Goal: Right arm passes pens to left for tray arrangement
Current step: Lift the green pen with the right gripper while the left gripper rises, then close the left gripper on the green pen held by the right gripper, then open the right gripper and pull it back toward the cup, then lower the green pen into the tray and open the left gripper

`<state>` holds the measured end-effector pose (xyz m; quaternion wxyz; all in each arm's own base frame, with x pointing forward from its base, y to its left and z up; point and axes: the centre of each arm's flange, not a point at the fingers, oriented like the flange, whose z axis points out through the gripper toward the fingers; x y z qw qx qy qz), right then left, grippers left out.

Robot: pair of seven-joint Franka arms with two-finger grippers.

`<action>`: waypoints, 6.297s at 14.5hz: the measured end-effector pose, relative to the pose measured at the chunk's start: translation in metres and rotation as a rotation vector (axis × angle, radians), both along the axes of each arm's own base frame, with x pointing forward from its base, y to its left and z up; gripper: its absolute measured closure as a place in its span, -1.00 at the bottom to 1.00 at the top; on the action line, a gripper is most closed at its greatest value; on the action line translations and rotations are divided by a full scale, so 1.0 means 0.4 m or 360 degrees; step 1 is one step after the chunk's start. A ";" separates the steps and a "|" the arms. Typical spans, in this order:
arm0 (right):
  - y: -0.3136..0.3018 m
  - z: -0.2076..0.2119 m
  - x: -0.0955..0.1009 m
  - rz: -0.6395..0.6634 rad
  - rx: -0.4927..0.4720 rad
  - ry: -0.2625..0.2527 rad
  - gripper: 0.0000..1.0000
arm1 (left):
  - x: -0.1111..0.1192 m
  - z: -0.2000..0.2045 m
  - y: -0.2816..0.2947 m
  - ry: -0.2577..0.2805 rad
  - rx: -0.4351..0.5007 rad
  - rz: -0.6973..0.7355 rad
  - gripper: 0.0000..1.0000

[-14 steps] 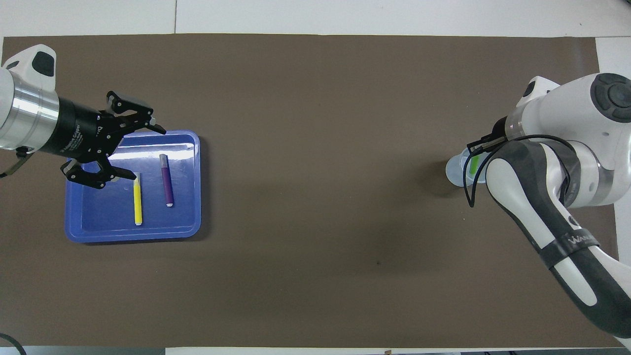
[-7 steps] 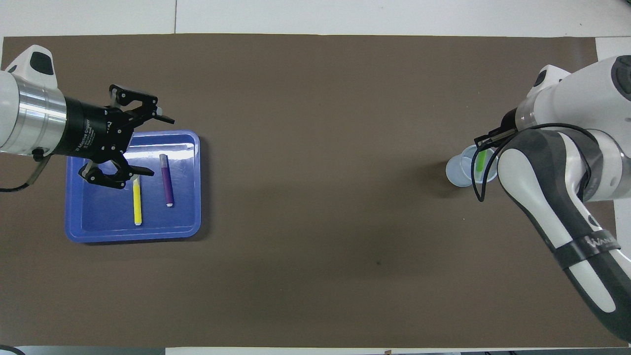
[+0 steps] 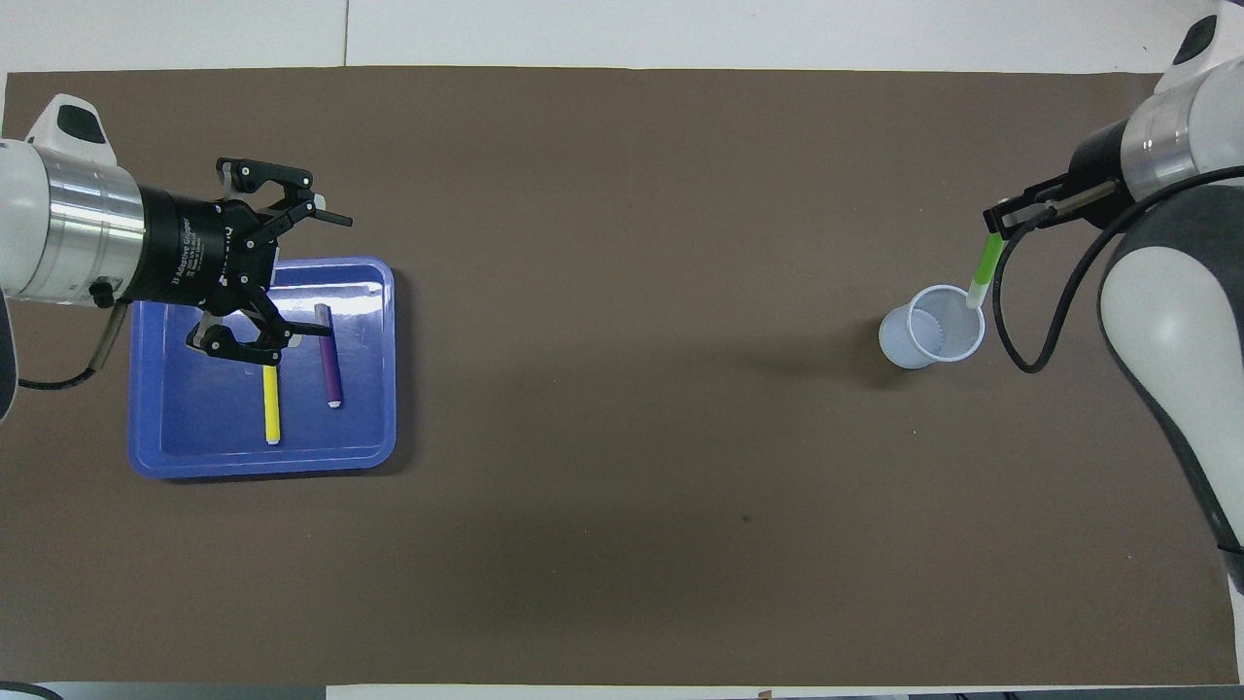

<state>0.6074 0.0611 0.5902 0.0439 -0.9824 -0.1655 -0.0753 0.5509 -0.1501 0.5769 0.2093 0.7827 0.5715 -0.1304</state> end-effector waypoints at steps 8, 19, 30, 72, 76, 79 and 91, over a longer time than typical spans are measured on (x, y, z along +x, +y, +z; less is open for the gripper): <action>0.369 0.083 -0.049 -0.0767 0.0567 0.0084 0.66 | -0.005 0.007 -0.055 0.0206 -0.0157 0.0413 -1.00; 0.762 0.000 -0.185 -0.1708 0.1262 0.0215 0.66 | -0.066 0.032 -0.211 0.0367 -0.0359 0.0584 -1.00; 0.714 -0.030 -0.192 -0.1797 0.1256 0.0194 0.66 | -0.082 -0.013 -0.337 0.0173 -0.0072 0.0807 -1.00; 0.424 -0.024 -0.122 -0.1184 0.0722 0.0113 -1.00 | 0.011 -0.164 -0.108 -0.0085 0.0220 0.0118 0.63; 0.307 -0.030 -0.118 -0.1017 0.0550 0.0186 -1.00 | 0.020 -0.280 0.127 -0.0127 0.0292 -0.0432 0.63; 0.188 -0.028 -0.129 -0.0802 0.0294 0.0169 -1.00 | 0.004 -0.389 0.352 -0.0197 0.0342 -0.0895 0.63; -0.129 0.013 -0.198 -0.0567 -0.0134 0.0288 -1.00 | 0.018 -0.654 0.485 -0.0140 0.0510 -0.1935 0.63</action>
